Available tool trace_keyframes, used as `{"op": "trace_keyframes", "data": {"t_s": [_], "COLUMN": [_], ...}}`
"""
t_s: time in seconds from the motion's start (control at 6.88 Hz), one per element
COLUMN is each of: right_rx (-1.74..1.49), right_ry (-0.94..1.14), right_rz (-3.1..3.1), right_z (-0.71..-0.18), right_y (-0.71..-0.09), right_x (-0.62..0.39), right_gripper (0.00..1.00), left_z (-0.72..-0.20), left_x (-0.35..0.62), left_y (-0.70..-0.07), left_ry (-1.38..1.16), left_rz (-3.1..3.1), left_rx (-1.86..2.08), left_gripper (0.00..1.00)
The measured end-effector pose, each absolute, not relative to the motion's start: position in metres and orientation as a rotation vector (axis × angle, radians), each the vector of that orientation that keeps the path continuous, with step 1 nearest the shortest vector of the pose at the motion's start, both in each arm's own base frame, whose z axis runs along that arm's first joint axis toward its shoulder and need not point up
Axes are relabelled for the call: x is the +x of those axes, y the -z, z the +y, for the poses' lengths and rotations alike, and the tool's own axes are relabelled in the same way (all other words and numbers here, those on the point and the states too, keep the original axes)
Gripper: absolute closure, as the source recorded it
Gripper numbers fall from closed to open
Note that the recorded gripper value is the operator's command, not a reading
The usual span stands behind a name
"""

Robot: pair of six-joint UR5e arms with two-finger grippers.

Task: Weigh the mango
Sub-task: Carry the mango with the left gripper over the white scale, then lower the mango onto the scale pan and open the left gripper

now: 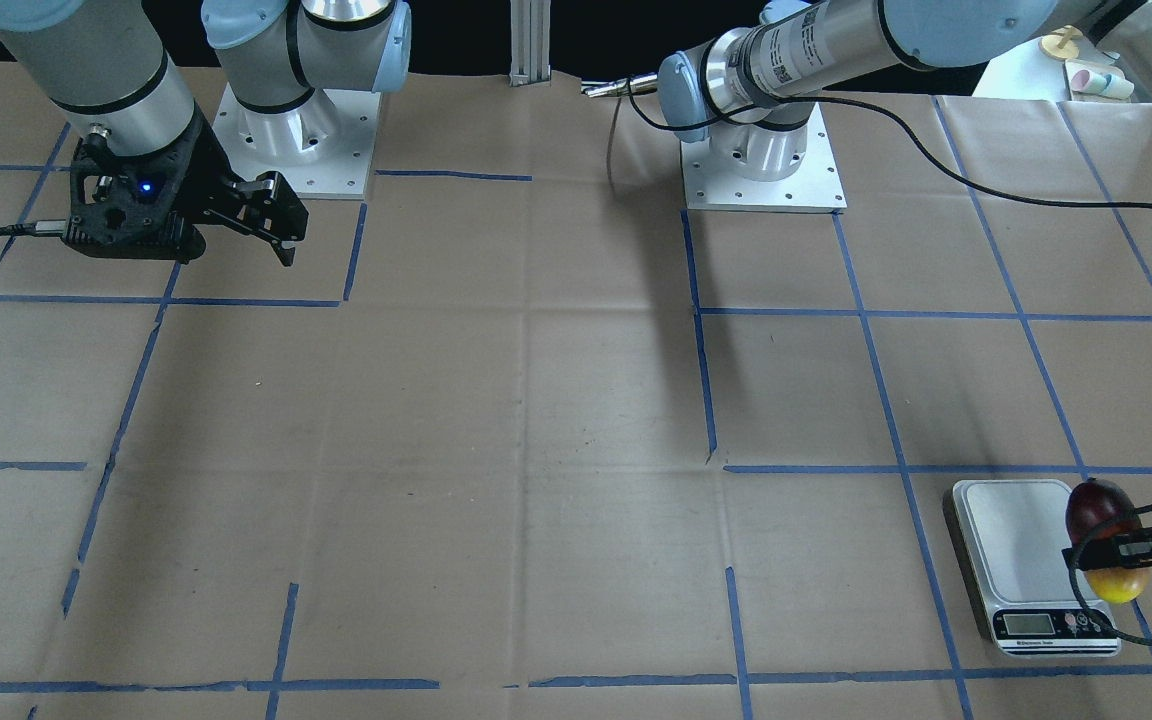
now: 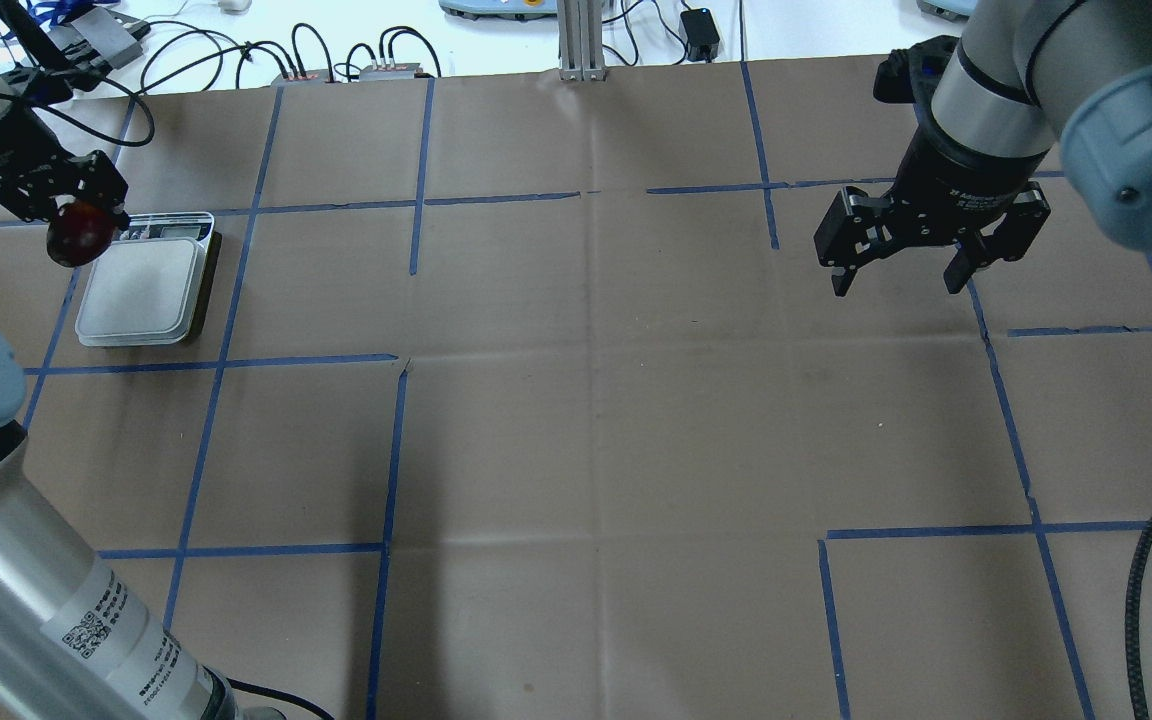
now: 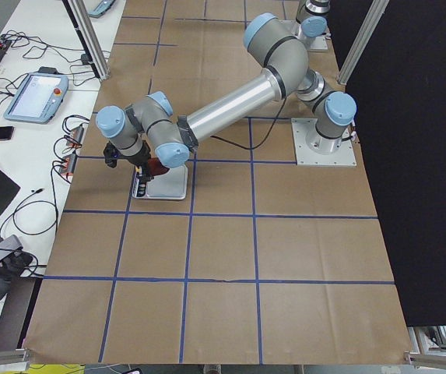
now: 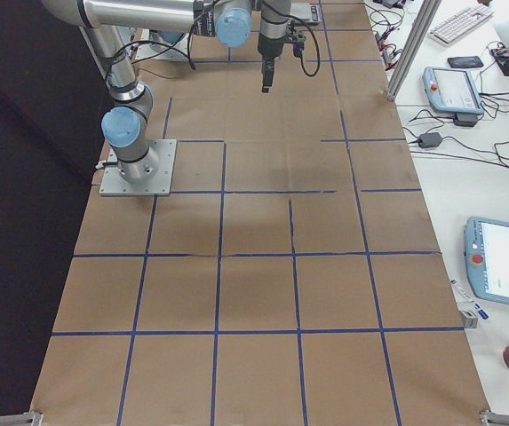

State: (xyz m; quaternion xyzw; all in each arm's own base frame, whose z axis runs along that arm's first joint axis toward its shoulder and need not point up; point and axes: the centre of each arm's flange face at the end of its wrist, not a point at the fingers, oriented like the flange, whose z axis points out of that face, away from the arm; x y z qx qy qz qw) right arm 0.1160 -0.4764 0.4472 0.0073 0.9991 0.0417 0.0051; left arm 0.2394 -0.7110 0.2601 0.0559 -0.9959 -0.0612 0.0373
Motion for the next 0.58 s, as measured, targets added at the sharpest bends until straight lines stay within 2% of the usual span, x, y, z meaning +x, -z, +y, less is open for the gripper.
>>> {"op": "trace_keyframes", "data": {"t_s": [0.15, 0.29, 0.44, 0.58], "right_rx": [0.023, 0.023, 0.023, 0.023], "right_ry": [-0.131, -0.131, -0.13, -0.13], "right_rz": [3.128, 3.128, 3.129, 3.129], "right_z": [-0.476, -0.476, -0.476, -0.476], "right_y": [-0.447, -0.447, -0.447, -0.447], "right_x": [0.116, 0.116, 0.116, 0.116], "right_gripper": [0.0, 0.0, 0.0, 0.0], "left_z": [-0.702, -0.694, -0.689, -0.687], "left_x": [0.233, 0.229, 0.225, 0.224], "left_y": [-0.238, -0.22, -0.213, -0.214], "left_ry": [0.168, 0.14, 0.102, 0.074], "left_rz": [-3.065, -3.076, -3.088, -3.095], "left_rx": [0.171, 0.172, 0.178, 0.194], "left_gripper": [0.57, 0.13, 0.01, 0.01]}}
